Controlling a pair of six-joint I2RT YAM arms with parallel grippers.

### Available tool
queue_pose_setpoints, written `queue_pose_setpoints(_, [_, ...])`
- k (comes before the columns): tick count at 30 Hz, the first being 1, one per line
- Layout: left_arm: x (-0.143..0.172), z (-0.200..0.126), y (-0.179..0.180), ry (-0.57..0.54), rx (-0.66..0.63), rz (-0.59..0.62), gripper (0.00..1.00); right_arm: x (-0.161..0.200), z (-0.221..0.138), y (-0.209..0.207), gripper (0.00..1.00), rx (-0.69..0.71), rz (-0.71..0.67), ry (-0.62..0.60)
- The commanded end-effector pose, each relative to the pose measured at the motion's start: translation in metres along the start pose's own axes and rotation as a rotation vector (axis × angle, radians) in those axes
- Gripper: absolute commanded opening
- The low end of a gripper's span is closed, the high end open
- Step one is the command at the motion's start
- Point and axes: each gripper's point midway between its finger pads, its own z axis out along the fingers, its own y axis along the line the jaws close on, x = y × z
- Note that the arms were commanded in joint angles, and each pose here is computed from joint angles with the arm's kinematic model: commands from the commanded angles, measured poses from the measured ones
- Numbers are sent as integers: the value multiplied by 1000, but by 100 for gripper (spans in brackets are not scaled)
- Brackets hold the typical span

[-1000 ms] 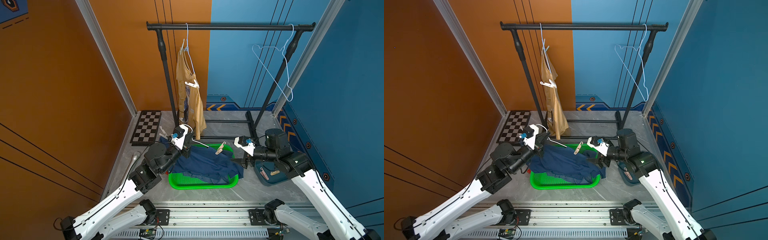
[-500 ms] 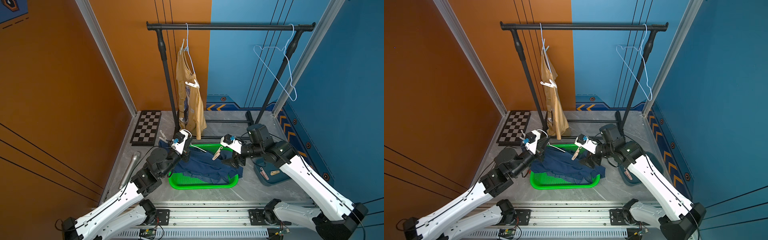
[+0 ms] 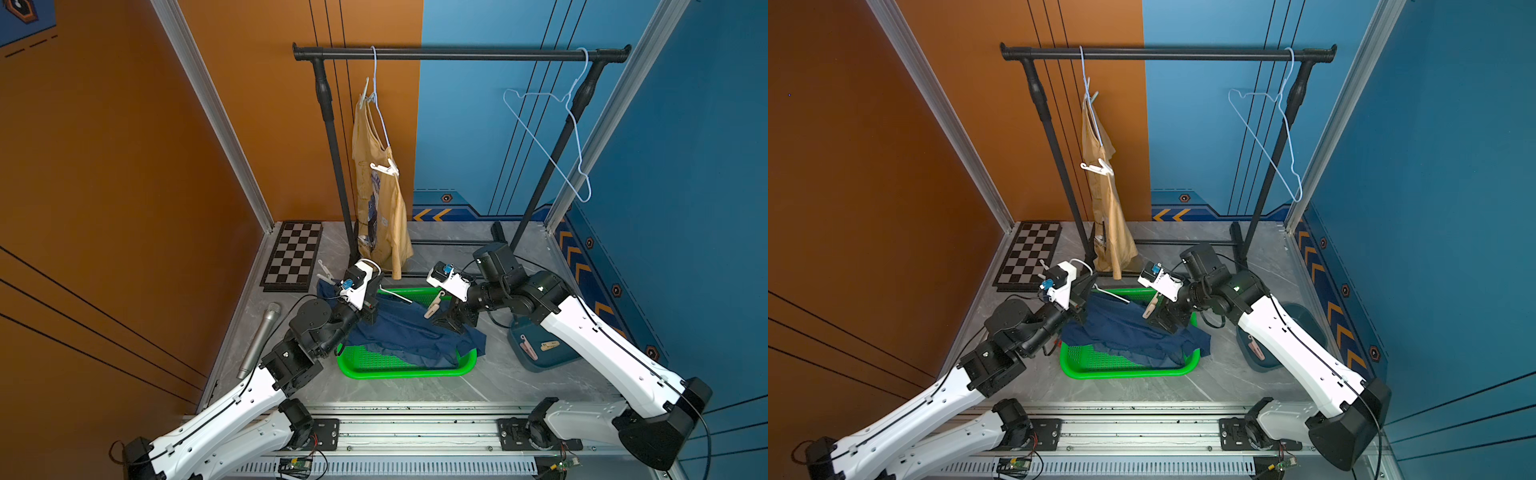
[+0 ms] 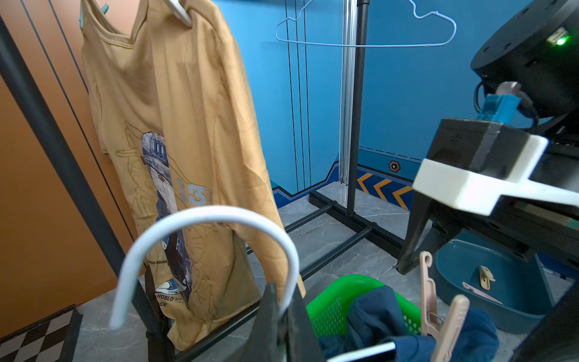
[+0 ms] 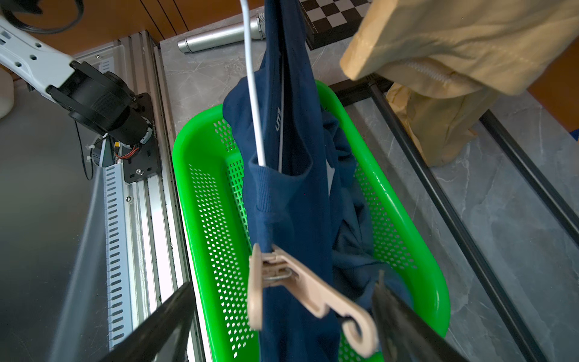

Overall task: Remove the clothespins securing t-shirts to the hanger
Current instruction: Remove the clothespin from the hanger.

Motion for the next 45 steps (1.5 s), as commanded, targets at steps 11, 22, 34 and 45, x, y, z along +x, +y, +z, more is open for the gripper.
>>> queue_pose_setpoints(11, [-7, 1, 3, -41, -18, -9, 0, -12, 3, 4, 63, -34, 30, 1])
queue_pose_setpoints(22, [-9, 1, 3, -44, -17, -9, 0, -11, 4, 2, 40, -43, 30, 3])
queue_pose_setpoints(34, [-2, 4, 2, -24, -19, -5, 0, -16, -8, 1, 25, -37, 13, -35])
queue_pose_setpoints(45, [-1, 5, 4, -19, -29, -1, 0, -13, -37, -18, 25, 53, 43, -79])
